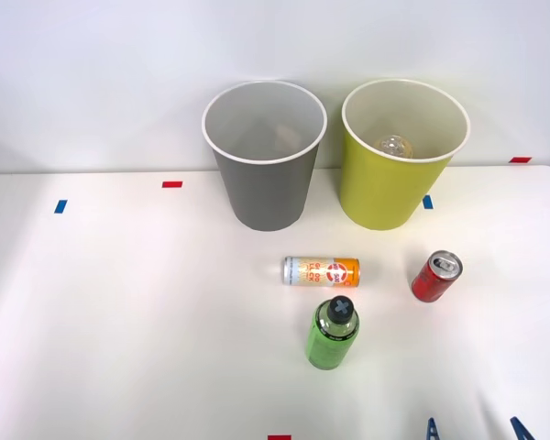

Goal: Put cans in the gray bin, plastic bottles in the light green bin

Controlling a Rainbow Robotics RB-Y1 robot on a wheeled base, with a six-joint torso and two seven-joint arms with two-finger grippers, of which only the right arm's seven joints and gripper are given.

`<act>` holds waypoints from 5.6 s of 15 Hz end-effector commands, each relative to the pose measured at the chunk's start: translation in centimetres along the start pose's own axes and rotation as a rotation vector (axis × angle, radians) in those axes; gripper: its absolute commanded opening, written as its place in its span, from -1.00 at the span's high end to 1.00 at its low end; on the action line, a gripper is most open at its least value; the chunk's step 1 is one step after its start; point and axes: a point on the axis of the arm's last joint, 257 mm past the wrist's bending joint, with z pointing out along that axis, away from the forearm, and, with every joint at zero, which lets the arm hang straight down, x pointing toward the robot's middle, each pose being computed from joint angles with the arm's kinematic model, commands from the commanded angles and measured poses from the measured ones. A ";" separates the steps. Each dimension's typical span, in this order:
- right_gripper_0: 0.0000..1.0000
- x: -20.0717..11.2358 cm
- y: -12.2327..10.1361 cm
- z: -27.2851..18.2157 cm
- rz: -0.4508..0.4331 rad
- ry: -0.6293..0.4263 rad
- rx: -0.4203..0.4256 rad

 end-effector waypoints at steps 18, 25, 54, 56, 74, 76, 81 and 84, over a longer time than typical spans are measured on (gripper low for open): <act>-1.00 -3.7 0.0 12.0 0.015 -0.135 -0.047; -1.00 -3.3 -0.3 15.7 0.014 -0.143 -0.046; 0.49 -3.4 -1.3 24.4 0.015 -0.162 -0.054; 0.50 -3.4 -1.3 24.1 0.019 -0.167 -0.055; 1.00 -20.9 7.4 22.6 0.194 -0.256 -0.413; 1.00 -24.9 9.1 23.8 0.206 -0.248 -0.465; 1.00 -31.2 11.6 24.8 0.255 -0.300 -0.550; 1.00 -32.3 12.6 24.7 0.239 -0.320 -0.584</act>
